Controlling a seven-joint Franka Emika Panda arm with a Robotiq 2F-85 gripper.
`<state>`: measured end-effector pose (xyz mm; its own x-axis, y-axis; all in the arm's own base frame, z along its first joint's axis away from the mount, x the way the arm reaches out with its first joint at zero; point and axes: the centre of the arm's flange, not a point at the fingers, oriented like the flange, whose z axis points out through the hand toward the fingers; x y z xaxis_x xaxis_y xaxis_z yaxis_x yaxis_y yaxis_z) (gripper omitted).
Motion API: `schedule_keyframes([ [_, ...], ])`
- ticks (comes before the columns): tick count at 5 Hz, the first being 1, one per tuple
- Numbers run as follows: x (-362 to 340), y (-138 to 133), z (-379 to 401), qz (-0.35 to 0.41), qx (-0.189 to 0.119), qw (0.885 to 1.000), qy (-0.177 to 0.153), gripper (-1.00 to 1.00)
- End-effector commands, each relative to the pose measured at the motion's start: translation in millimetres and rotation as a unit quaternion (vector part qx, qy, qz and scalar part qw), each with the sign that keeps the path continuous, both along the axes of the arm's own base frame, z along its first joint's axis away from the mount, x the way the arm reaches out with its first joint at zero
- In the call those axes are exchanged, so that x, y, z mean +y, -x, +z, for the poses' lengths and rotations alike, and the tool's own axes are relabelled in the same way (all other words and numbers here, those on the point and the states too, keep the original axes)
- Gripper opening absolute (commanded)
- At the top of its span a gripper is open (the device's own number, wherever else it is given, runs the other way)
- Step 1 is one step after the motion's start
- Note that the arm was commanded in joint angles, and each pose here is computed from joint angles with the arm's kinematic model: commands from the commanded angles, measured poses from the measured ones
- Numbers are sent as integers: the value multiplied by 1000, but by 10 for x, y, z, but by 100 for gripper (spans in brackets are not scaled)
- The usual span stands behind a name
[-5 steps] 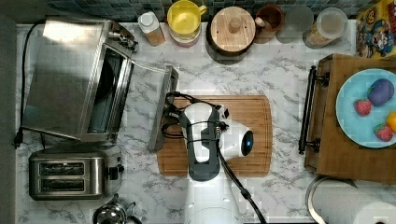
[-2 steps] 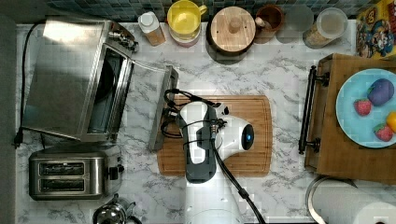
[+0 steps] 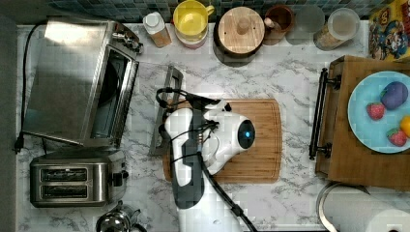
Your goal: Close the oven.
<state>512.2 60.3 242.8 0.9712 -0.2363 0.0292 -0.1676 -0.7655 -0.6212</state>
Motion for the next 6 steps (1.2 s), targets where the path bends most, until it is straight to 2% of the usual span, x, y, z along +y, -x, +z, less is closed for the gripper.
schedule_keyframes([
  [1, 1951, -621, 2343, 98, -152, 983, 3, -100],
  [2, 2035, -577, 2596, 111, -161, 981, 10, -100],
  [3, 2240, -490, 2855, 115, -167, 978, 45, -100],
  [4, 2674, -645, 2827, 115, -106, 974, 164, -100],
  [5, 2934, -695, 2631, 95, -76, 954, 275, -100],
  [6, 3028, -736, 2496, 40, -67, 932, 353, -100],
])
